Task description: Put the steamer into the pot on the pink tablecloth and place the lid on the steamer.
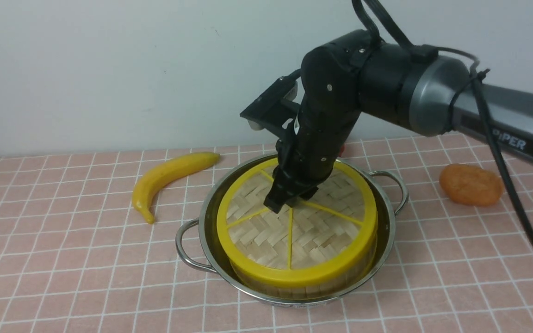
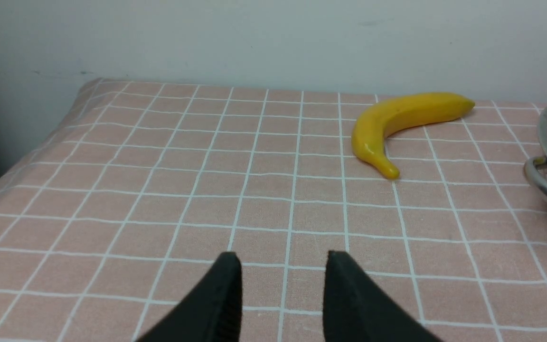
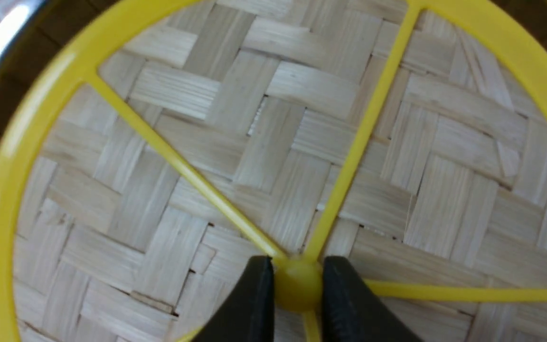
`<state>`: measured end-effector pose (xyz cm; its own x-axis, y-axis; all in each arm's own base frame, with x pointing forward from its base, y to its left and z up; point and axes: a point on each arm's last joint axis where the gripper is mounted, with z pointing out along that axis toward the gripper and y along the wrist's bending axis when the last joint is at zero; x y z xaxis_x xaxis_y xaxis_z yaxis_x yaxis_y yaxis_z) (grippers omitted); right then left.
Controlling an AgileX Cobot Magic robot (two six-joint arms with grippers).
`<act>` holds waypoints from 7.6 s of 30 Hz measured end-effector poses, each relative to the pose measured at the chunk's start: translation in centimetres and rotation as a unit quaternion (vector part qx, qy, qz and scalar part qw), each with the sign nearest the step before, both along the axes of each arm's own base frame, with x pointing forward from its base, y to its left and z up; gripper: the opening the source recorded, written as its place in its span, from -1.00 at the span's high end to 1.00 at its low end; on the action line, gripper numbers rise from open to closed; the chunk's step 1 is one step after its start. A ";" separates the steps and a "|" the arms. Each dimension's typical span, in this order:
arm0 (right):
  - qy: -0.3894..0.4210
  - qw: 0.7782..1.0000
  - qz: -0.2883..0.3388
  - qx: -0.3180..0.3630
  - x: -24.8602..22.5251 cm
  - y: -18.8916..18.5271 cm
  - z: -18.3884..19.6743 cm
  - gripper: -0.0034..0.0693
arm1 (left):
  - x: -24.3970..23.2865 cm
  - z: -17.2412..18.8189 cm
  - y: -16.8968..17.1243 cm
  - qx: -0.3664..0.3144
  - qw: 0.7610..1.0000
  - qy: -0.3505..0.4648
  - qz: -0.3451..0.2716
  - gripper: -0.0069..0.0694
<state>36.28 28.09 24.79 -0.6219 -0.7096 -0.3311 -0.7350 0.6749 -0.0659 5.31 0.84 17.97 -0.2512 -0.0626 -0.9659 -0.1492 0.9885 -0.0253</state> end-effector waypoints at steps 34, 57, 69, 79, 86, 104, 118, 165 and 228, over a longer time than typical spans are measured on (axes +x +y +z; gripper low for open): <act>-0.025 1.000 0.006 0.008 -0.1 -0.4 1.6 0.52 | 0.0 0.0 0.0 0.000 1.000 0.000 0.000 0.18; -0.017 0.999 0.008 0.032 -0.4 -0.7 2.6 0.52 | 0.0 0.0 0.0 0.000 1.000 0.000 0.000 0.18; -0.015 0.999 0.010 0.039 -1.5 -1.3 4.7 0.52 | 0.0 0.0 0.0 0.000 1.000 0.000 0.000 0.18; -0.003 0.997 0.010 0.082 -2.7 -1.3 6.7 0.52 | 0.0 0.0 0.0 0.000 1.000 0.000 0.000 0.18; 0.018 0.998 0.005 0.060 -1.6 -0.9 4.1 0.52 | 0.0 0.0 0.0 0.000 1.000 0.000 0.000 0.18; 0.026 0.997 -0.013 0.074 0.7 -2.5 2.6 0.52 | 0.0 0.0 0.0 0.000 1.000 0.000 0.000 0.18; 0.018 0.997 -0.004 0.075 0.9 -2.2 2.2 0.52 | 0.0 0.0 0.0 0.000 1.000 0.000 0.000 0.18; -0.001 0.993 0.108 0.046 1.5 -1.6 0.2 0.52 | 0.0 0.0 0.0 0.000 1.000 0.000 0.000 0.18; -0.165 0.958 -0.029 0.234 -10.7 -10.5 14.7 0.89 | 0.0 0.0 0.0 0.000 1.000 0.000 0.000 0.18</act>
